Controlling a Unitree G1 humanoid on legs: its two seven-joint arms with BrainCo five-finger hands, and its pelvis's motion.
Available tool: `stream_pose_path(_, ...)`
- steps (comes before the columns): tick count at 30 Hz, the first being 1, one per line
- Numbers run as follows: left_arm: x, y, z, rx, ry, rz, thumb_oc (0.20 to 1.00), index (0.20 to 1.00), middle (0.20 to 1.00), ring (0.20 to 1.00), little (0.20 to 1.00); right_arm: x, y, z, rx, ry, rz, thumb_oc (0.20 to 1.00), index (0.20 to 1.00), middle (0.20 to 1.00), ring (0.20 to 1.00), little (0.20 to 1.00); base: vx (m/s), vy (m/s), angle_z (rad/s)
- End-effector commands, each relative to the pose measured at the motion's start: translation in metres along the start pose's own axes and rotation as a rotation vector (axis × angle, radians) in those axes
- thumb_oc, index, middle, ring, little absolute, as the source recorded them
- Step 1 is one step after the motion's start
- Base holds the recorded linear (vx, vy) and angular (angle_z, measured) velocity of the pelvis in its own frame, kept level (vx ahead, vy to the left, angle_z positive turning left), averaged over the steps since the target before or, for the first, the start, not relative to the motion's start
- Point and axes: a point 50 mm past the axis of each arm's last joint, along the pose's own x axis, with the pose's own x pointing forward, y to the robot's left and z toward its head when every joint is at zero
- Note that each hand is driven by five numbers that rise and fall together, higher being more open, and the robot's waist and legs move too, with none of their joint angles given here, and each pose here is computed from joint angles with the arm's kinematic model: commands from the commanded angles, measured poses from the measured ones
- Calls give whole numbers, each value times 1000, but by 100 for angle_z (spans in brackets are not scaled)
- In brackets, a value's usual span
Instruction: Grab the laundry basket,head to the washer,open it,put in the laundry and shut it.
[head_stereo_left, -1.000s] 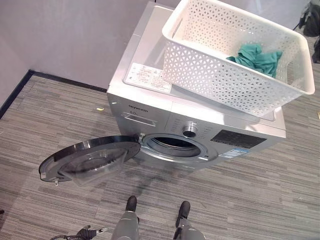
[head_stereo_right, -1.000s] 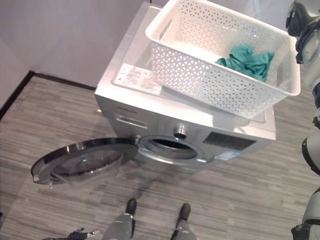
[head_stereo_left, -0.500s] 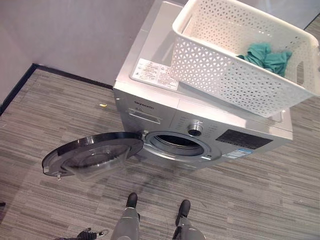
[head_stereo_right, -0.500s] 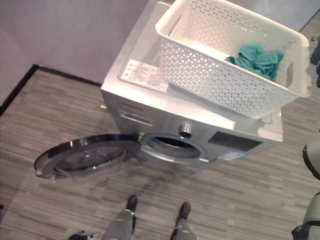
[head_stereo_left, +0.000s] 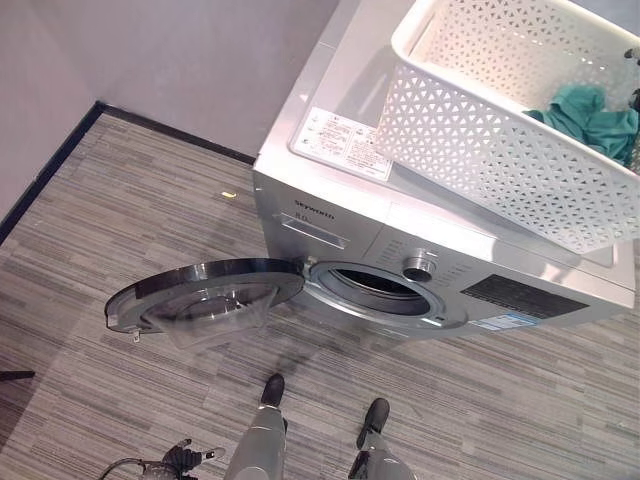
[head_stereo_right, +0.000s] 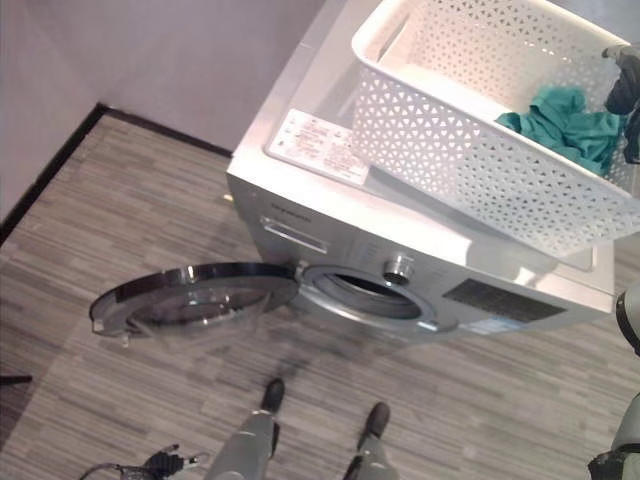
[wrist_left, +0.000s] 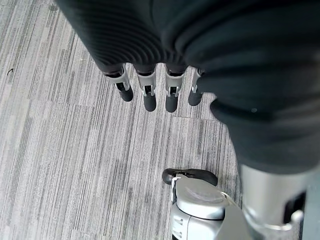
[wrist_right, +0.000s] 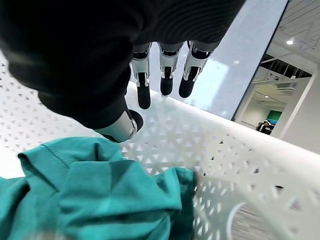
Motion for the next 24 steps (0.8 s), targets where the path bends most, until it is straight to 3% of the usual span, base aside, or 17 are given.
stream_pose_path(1, 0, 6, 3, 112, 2, 11, 1000, 1000, 1000, 1000, 1000, -1, -5, -10, -27, 38, 81, 1000, 1000, 1000, 1000, 1000, 0, 0, 0)
stream_pose_path(7, -1, 8, -7, 111, 52, -18, 1000, 1000, 1000, 1000, 1000, 0, 2, -10, -130, 78, 192, 1000, 1000, 1000, 1000, 1000, 0, 1, 1)
stream_pose_path(14, -1, 10, -6, 153, 54, -24, 1000, 1000, 1000, 1000, 1000, -4, -5, -31, 208, 157, 190, 1000, 1000, 1000, 1000, 1000, 3, -1, 2)
stream_pose_path(17, -2, 12, -8, 173, 65, -35, 1000, 1000, 1000, 1000, 1000, -10, -13, -52, 134, 256, 202, 1000, 1000, 1000, 1000, 1000, 0, 0, 0)
stream_pose_path(24, -1, 9, -7, 171, 65, -35, 1000, 1000, 1000, 1000, 1000, -3, -16, -31, -22, 196, 193, 1000, 1000, 1000, 1000, 1000, 2, 1, 0)
